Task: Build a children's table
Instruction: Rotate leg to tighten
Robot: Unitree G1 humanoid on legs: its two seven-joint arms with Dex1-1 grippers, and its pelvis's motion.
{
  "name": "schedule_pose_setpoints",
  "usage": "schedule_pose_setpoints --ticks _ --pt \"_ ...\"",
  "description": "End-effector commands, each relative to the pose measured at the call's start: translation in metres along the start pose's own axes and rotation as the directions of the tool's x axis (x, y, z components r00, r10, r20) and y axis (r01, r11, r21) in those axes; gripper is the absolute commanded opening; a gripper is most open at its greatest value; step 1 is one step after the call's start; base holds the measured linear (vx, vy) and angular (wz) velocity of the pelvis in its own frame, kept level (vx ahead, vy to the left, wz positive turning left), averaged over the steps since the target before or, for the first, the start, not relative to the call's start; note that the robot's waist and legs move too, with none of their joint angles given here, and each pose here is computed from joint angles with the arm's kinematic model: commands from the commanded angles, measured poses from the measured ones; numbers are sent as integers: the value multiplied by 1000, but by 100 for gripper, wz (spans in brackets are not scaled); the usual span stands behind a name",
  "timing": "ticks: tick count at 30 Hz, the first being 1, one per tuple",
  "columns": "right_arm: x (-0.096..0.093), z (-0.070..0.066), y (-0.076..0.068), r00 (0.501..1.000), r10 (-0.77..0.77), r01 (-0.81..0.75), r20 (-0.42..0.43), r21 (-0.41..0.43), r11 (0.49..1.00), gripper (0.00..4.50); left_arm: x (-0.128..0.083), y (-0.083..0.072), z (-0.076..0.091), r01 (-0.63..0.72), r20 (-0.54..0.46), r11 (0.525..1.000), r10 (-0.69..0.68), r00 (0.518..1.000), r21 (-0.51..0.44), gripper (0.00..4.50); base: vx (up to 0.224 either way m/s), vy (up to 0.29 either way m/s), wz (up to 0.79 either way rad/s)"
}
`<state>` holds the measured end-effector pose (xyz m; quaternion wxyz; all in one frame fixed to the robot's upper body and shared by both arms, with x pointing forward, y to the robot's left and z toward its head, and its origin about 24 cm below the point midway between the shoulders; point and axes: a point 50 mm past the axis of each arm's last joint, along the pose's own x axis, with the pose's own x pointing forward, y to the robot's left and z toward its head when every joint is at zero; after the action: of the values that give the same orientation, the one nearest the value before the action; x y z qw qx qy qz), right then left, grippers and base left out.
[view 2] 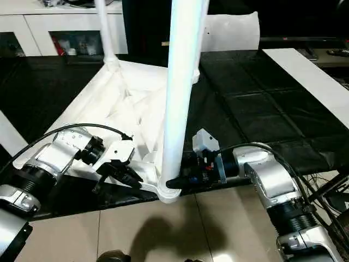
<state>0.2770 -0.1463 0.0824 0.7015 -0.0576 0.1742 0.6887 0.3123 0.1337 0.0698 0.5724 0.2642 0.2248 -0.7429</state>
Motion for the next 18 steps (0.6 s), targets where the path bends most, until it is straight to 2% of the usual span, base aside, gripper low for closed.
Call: schedule_pose_setpoints --ticks 1,3,5,7,9,10,11,12,13,15,16,18 --pt "3 4 5 998 56 -57 39 12 998 200 2 3 5 -2 -4 1000 2 1000 16 0 0 0 0" --pt "7 4 5 997 23 -26 73 38 999 196 2 5 4 -36 10 999 36 999 -5 0 0 0 0" --pt "18 3 4 986 -107 98 129 76 992 192 4 11 4 -144 33 987 147 989 -70 0 0 0 0" --pt "26 0 -3 961 -243 231 131 99 968 191 5 16 5 -220 52 966 228 972 -134 0 0 0 0" --pt "29 0 -8 941 -313 300 126 112 947 191 6 17 6 -248 65 955 261 963 -161 0 0 0 0" --pt "37 1 -18 878 -460 438 133 164 884 191 9 23 9 -329 77 924 349 934 -196 0 0 0 0" --pt "37 1 -18 878 -460 438 133 164 884 191 9 23 9 -329 77 924 349 934 -196 0 0 0 0" --pt "43 3 -24 832 -537 504 138 213 837 191 12 27 12 -388 81 892 416 906 -233 0 0 0 0" --pt "44 3 -25 823 -550 516 138 223 827 189 12 28 13 -400 82 884 430 899 -242 0 0 0 0" --pt "56 8 -30 759 -639 587 127 292 755 188 15 36 17 -478 76 823 521 850 -307 0 0 0 0" --pt "56 8 -30 759 -639 587 127 292 755 188 15 36 17 -478 76 823 521 850 -307 0 0 0 0" --pt "68 13 -36 680 -726 651 102 372 662 188 18 46 26 -562 67 744 622 780 -361 0 0 0 0"
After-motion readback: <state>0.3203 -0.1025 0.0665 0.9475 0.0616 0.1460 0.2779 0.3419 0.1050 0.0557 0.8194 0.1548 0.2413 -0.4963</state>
